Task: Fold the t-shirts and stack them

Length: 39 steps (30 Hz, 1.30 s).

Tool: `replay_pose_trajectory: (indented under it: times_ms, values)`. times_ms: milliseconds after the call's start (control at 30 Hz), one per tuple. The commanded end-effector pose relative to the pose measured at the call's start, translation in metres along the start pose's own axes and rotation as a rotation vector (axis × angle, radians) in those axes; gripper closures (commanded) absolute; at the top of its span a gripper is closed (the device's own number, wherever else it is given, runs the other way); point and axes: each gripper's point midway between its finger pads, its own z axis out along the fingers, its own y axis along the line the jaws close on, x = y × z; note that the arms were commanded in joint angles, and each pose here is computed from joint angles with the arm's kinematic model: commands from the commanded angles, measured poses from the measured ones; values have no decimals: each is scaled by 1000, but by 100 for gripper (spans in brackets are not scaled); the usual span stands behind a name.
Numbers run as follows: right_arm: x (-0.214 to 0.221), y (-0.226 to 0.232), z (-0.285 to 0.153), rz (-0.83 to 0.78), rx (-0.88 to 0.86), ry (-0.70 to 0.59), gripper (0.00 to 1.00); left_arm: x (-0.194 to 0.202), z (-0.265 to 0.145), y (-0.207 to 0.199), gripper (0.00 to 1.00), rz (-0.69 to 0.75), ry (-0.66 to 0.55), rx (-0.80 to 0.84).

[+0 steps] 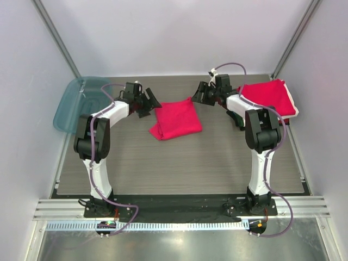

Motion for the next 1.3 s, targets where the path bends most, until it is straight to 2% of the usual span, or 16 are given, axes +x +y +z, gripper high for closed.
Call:
replay_pose_trajectory:
  times_ms: [0,267,567,667,800,867,967,1033,1133,1167,1233,1267]
  values:
    - [-8,7,9,-23,-44,-8,33,-6,3,-6,23,48,-30,22]
    - [0,-1,29,-5,-46,22,34,2,17,-6,32,52,5,28]
    - [12,0,56,17,-67,62,36,8,36,-1,32,56,48,15]
    - [17,2,63,23,-74,79,39,7,40,5,35,54,43,-18]
    - [24,-7,68,-23,30,86,40,12,49,14,37,46,68,-52]
    - [32,-8,73,-31,47,113,44,11,50,18,37,53,70,-83]
    - [33,-7,78,-32,60,122,48,9,54,26,43,60,78,-135]
    - [33,-7,83,-34,75,120,50,8,57,32,51,59,76,-158]
    - [35,-5,90,-36,82,121,57,9,61,37,52,56,72,-177]
    - [35,-5,92,-34,87,119,69,7,66,37,52,59,70,-176]
    - [35,-4,98,-18,96,114,84,8,72,38,64,61,75,-177]
    - [35,-2,99,-15,89,115,87,7,78,37,67,62,75,-178]
